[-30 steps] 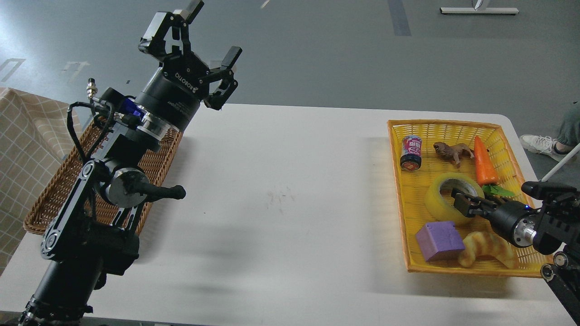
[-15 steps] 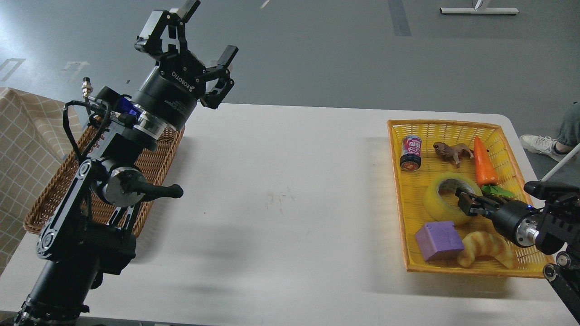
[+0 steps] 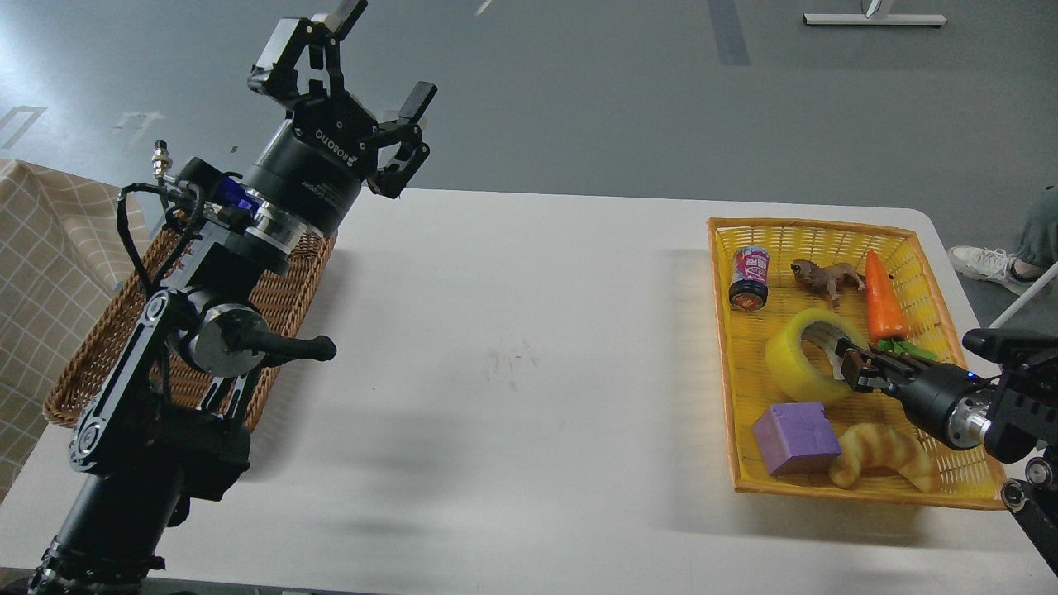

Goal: Place and transfer tape with both arms
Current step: 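Lift the tape roll with the right gripper out of the tray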

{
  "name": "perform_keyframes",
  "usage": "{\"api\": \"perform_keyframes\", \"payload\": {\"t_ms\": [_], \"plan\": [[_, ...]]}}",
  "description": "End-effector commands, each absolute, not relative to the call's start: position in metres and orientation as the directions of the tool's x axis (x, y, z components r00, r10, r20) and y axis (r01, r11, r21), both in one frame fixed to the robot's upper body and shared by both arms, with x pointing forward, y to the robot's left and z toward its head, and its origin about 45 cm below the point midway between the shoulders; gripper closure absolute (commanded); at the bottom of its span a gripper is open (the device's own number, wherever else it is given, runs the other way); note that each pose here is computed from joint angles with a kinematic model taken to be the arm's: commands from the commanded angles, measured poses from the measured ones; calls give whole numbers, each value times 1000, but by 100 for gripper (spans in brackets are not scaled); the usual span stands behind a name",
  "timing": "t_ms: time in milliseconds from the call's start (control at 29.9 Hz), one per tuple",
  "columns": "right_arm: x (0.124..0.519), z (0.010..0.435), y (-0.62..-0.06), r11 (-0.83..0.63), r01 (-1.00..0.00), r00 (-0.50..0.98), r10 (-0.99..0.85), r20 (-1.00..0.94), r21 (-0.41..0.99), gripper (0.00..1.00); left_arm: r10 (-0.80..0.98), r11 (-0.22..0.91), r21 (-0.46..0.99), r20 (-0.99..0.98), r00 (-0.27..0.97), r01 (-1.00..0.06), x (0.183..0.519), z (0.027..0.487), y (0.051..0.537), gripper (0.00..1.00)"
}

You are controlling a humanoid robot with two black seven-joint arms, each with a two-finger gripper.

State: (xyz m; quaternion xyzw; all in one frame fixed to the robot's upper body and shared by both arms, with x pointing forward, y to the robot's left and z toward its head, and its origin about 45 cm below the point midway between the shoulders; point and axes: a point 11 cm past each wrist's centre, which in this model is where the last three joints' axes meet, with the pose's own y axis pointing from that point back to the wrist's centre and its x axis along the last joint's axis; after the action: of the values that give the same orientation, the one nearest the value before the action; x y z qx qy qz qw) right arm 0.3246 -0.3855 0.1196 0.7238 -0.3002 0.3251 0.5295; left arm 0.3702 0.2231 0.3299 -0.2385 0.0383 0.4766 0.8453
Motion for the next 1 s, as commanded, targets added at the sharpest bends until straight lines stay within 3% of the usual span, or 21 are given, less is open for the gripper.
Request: {"api": "perform_keyframes", "payload": {"t_ms": [0,267,535,969], "plan": [[326,125,-387,-262,-784,599,-83,796,562,100,788,430,-364,-295,541,-826,370,328,223,2],[334,161,-382,-313,-799,548,-25,836,514,100,789,422,-363,-305,534,-831,370,327,223,2],[365,231,-389,-344,-824,489,-34,871,450,100,790,419,-360,-307,530,-833,370,327,223,2],[407,254,-237,-603,-637,489,166,856,481,100,785,425,-367,-306,539,-828,371,329,220,2]]}}
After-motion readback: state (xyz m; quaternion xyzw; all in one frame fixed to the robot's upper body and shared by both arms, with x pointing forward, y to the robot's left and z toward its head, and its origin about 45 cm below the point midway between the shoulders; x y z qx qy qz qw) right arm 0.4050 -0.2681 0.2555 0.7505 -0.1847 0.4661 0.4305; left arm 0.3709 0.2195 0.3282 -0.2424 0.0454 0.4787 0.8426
